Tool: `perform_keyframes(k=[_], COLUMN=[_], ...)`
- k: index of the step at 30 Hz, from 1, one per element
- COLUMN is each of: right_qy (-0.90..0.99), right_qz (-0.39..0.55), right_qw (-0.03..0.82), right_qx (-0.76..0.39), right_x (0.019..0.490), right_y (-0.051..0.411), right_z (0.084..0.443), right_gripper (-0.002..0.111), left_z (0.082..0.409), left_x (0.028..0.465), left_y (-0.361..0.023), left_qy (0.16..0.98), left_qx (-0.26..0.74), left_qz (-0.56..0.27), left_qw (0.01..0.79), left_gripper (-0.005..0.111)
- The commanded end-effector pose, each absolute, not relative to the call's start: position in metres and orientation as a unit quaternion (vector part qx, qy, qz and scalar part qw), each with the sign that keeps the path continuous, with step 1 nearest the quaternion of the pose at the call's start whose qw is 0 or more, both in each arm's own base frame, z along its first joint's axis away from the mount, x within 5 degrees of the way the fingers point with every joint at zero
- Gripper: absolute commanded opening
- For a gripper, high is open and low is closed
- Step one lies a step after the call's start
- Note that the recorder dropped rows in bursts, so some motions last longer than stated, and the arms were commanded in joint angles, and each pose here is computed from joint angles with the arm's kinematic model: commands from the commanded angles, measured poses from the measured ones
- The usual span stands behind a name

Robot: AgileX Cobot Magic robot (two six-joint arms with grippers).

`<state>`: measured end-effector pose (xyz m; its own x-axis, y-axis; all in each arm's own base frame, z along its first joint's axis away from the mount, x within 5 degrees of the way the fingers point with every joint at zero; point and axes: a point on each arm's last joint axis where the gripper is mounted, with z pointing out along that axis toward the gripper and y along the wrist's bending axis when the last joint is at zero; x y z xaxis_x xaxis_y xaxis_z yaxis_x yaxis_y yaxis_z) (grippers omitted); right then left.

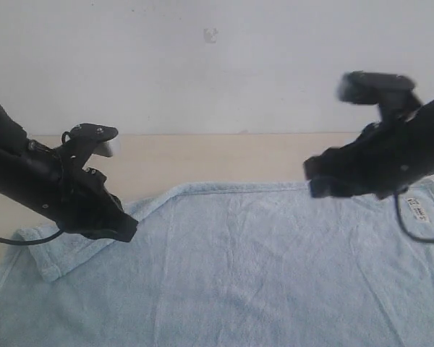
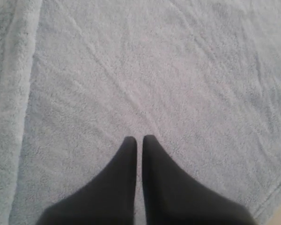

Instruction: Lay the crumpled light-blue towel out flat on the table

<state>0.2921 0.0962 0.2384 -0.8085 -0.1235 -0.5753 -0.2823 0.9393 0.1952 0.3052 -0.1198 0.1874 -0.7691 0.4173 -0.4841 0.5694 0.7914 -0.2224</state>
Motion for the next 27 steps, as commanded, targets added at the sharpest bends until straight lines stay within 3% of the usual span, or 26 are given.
perform_keyframes(k=[1,4,10,20,27], right_qy=[0.943,0.947,0.951,0.952,0.952], right_qz=[0.138,0.137,0.14,0.151,0.15], right_qw=[0.233,0.213,0.209,0.208,0.207], right_qx=[-0.196,-0.196,-0.182,-0.167,-0.168], right_x=[0.28,0.283,0.286,0.286,0.286], right_y=[0.14,0.149,0.151,0.152,0.152], right_z=[0.203,0.184,0.176,0.177,0.177], right_gripper=[0.038,0.0,0.0,0.0,0.0], left_z=[0.186,0.177,0.15,0.147,0.14], left_x=[0.303,0.307,0.315,0.323,0.328], left_y=[-0.117,-0.114,-0.112,-0.106,-0.096], left_qy=[0.917,0.919,0.925,0.913,0.906], left_qx=[0.31,0.298,0.298,0.338,0.364], left_qz=[-0.153,-0.133,-0.107,-0.052,-0.013], left_qw=[0.2,0.221,0.211,0.221,0.216], left_gripper=[0.004,0.004,0.007,0.046,0.047])
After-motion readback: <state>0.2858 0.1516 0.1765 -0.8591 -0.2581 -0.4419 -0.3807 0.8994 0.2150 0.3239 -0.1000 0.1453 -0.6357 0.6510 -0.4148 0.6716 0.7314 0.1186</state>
